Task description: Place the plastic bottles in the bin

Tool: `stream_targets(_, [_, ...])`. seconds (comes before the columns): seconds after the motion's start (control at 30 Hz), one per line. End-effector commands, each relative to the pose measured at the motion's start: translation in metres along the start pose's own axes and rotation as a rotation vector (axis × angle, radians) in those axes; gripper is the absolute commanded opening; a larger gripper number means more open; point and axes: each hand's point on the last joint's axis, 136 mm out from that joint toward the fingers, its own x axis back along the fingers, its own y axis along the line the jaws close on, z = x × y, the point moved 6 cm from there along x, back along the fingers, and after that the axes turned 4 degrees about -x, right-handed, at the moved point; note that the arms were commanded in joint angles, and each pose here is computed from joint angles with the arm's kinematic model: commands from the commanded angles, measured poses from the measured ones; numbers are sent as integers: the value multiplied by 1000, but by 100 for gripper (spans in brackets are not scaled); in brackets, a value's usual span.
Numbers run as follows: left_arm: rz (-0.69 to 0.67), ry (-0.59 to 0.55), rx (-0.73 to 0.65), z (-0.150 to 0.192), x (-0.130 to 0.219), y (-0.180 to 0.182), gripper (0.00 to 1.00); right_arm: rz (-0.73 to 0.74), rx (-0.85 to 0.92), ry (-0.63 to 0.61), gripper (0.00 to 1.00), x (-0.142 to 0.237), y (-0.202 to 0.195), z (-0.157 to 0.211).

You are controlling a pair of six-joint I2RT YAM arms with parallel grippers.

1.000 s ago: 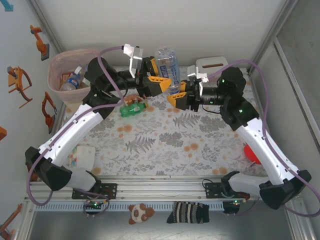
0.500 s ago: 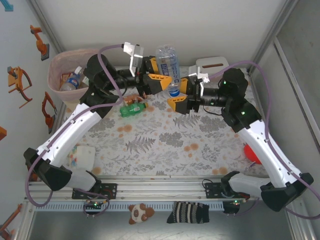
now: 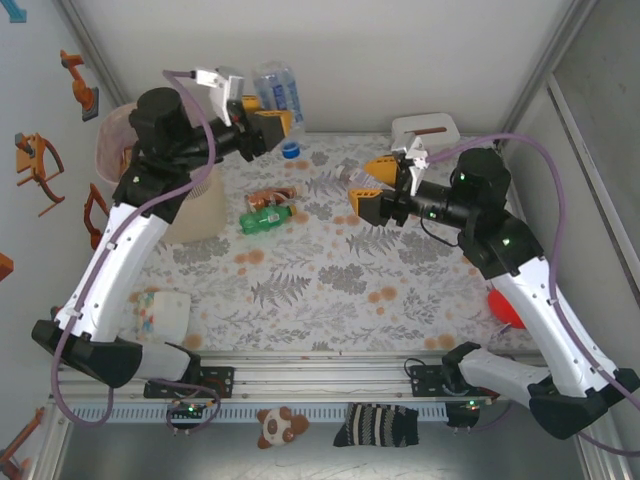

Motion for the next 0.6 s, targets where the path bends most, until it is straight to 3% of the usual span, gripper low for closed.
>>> stream_targets(0.0, [-233,49,96,1,29,35,53,55,19,-4,70,2,-4,-4])
stream_targets(0.23, [-516,139,226,15,75,103,52,62,19,4,70,-1,-7,-4])
stream_targets(0.57, [-797,333,306,39,118,174,52,61,18,6,70,-1,-6,-5])
